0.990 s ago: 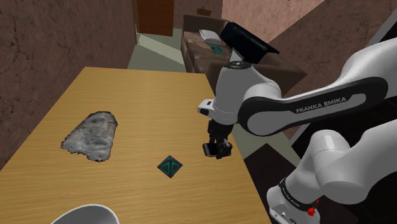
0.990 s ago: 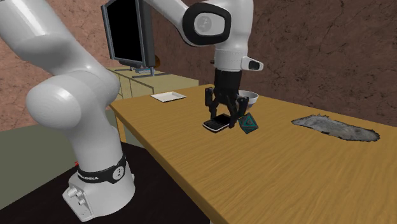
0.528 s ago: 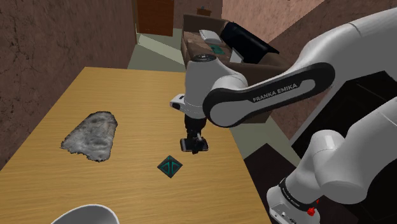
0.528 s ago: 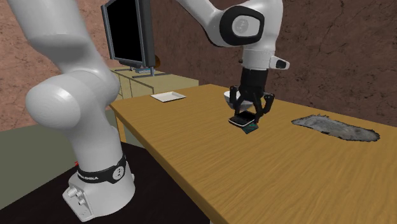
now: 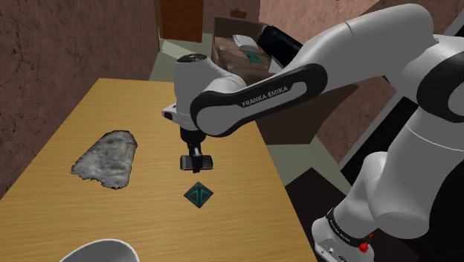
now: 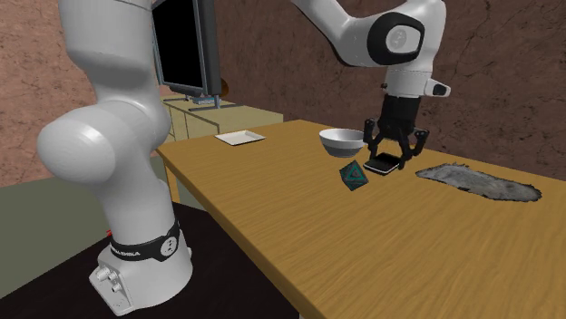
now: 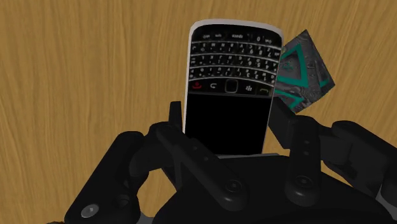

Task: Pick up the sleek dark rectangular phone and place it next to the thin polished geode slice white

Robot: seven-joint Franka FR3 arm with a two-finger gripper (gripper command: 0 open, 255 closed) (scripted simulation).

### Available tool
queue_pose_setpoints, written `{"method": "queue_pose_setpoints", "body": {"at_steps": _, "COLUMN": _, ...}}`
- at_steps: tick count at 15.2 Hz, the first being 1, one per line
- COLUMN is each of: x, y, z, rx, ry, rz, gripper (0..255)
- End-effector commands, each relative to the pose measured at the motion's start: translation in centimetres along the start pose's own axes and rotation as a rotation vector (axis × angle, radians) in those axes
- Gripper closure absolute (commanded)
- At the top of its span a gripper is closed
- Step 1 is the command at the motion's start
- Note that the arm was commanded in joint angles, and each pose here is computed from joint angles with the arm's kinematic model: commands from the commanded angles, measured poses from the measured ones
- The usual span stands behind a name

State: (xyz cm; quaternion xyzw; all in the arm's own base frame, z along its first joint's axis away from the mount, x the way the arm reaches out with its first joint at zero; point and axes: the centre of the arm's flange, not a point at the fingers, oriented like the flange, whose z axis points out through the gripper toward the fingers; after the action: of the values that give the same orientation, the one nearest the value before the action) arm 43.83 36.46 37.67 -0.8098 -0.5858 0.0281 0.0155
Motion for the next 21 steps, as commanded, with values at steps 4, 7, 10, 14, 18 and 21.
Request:
{"method": "queue_pose_setpoints", "body": {"at_steps": 4, "x": 6.0, "y": 3.2, "z": -0.3, "rx": 0.000, "ry": 0.000, "rz": 0.001, "gripper": 255}}
{"method": "queue_pose_setpoints", "body": {"at_steps": 7, "x": 9.5, "y": 5.0, "z": -0.5, "rx": 0.000, "ry": 0.000, "rz": 0.001, "gripper": 255}}
{"method": "queue_pose_setpoints", "body": {"at_steps": 10, "x": 11.6, "y": 6.1, "z": -0.1, "rx": 0.000, "ry": 0.000, "rz": 0.001, "gripper": 255}}
{"method": "queue_pose_setpoints", "body": {"at_steps": 14, "x": 11.6, "y": 6.2, "z": 2.0, "rx": 0.000, "ry": 0.000, "rz": 0.001, "gripper": 255}}
{"method": "queue_pose_setpoints", "body": {"at_steps": 18, "x": 11.7, "y": 6.3, "z": 4.1, "rx": 0.000, "ry": 0.000, "rz": 0.001, "gripper": 255}}
{"method": "queue_pose_setpoints", "body": {"at_steps": 21, "x": 11.7, "y": 6.4, "z": 5.7, "rx": 0.000, "ry": 0.000, "rz": 0.001, "gripper": 255}}
